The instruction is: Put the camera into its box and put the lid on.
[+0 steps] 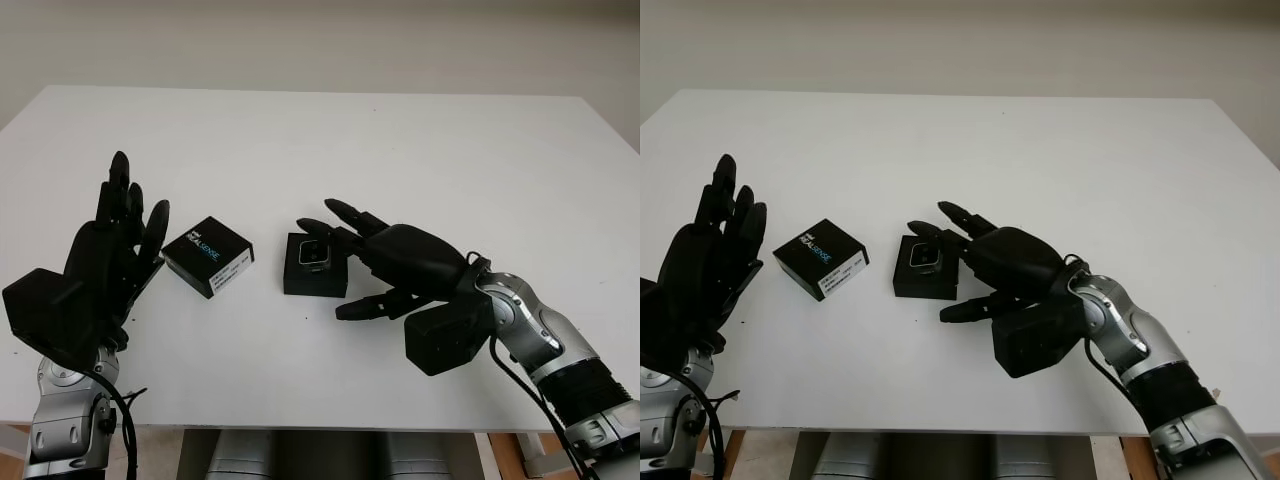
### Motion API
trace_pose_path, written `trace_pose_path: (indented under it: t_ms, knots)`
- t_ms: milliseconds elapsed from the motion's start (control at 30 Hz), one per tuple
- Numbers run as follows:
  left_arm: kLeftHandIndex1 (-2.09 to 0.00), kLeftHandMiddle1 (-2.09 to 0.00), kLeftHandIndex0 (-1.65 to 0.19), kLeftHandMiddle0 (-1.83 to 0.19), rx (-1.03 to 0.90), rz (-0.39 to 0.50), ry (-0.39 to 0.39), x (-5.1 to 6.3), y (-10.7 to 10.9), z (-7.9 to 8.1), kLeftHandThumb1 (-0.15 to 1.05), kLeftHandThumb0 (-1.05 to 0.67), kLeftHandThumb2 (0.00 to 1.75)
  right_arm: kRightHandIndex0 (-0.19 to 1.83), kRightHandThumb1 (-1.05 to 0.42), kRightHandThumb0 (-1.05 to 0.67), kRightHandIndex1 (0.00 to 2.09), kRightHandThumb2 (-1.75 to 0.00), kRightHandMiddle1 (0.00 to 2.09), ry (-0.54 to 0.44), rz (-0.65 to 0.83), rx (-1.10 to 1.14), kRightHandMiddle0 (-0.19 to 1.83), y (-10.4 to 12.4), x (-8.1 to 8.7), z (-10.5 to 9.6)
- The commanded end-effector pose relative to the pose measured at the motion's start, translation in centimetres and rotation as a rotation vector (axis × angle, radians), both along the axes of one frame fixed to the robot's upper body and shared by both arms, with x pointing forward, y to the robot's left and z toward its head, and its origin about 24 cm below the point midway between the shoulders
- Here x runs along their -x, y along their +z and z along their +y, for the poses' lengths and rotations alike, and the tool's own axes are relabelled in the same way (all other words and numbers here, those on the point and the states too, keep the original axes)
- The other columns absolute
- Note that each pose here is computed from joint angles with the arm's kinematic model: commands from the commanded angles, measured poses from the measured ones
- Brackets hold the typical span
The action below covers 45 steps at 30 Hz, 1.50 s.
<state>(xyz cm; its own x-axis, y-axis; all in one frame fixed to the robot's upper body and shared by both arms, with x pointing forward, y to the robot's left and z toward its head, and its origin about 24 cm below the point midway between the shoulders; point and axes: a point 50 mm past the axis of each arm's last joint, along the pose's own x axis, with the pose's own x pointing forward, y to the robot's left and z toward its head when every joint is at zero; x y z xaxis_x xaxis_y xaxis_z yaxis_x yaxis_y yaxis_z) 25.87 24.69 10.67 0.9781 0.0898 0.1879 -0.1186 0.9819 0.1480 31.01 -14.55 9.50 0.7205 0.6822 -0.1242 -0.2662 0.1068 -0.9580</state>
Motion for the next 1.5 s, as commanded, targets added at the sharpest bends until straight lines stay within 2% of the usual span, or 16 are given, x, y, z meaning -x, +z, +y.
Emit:
trace_pose_path:
  t_ms: [0,567,733,833,967,1167,1333,1467]
  knots:
    - [-0.05,-0.05,0.16,0.15,-0.008,-0.012,0.002,0.2,0.4,0.2,1.05,-0.68,0.44,-0.19,-1.05,-0.88,0.04,-0.46,0.07,-0.007,0.003,0.026,-0.02,-0.4,0.3,-0.3]
    - [-0.05,-0.05,0.16,0.16,-0.01,-0.015,-0.003,0.2,0.5,0.2,1.05,-0.68,0.44,-0.17,-1.05,-0.88,0.04,-0.46,0.08,-0.03,0.07,0.119,0.07,-1.4,0.6,-0.9]
    - [-0.05,-0.05,0.16,0.15,-0.012,-0.015,0.001,0.1,0.5,0.2,1.05,-0.67,0.45,-0.19,-1.05,-0.9,0.03,-0.49,0.04,-0.034,0.081,0.126,0.0,-1.4,0.6,-0.9]
    - [-0.05,-0.05,0.16,0.15,-0.011,-0.015,0.0,0.1,0.5,0.3,1.05,-0.67,0.45,-0.19,-1.05,-0.88,0.01,-0.49,0.01,-0.052,0.063,0.061,-0.07,-0.7,0.4,-0.8]
    - [-0.06,-0.06,0.14,0.14,-0.004,-0.023,0.017,0.1,0.6,0.3,1.05,-0.67,0.45,-0.16,-1.05,-0.85,0.02,-0.5,0.02,-0.11,-0.013,-0.144,-0.11,1.0,-0.4,-0.9]
    - [-0.09,-0.09,0.06,0.02,-0.01,-0.068,0.104,0.0,0.9,0.2,1.05,-0.68,0.36,-0.17,-1.05,-0.8,0.03,-0.49,0.03,-0.192,-0.022,-0.441,-0.11,3.9,-1.5,-1.4]
    - [-0.13,-0.1,-0.06,-0.17,-0.177,-0.063,0.205,-0.1,1.3,0.2,1.05,-0.66,0.24,-0.18,-1.05,-0.79,0.03,-0.49,0.04,-0.271,0.031,-0.584,-0.13,5.6,-2.2,-2.7]
    - [-0.13,-0.07,-0.1,-0.21,-0.293,-0.058,0.226,0.0,1.5,-0.2,1.05,-0.63,0.14,-0.18,-1.05,-0.78,0.03,-0.49,0.04,-0.305,0.077,-0.644,-0.13,6.2,-2.4,-3.4]
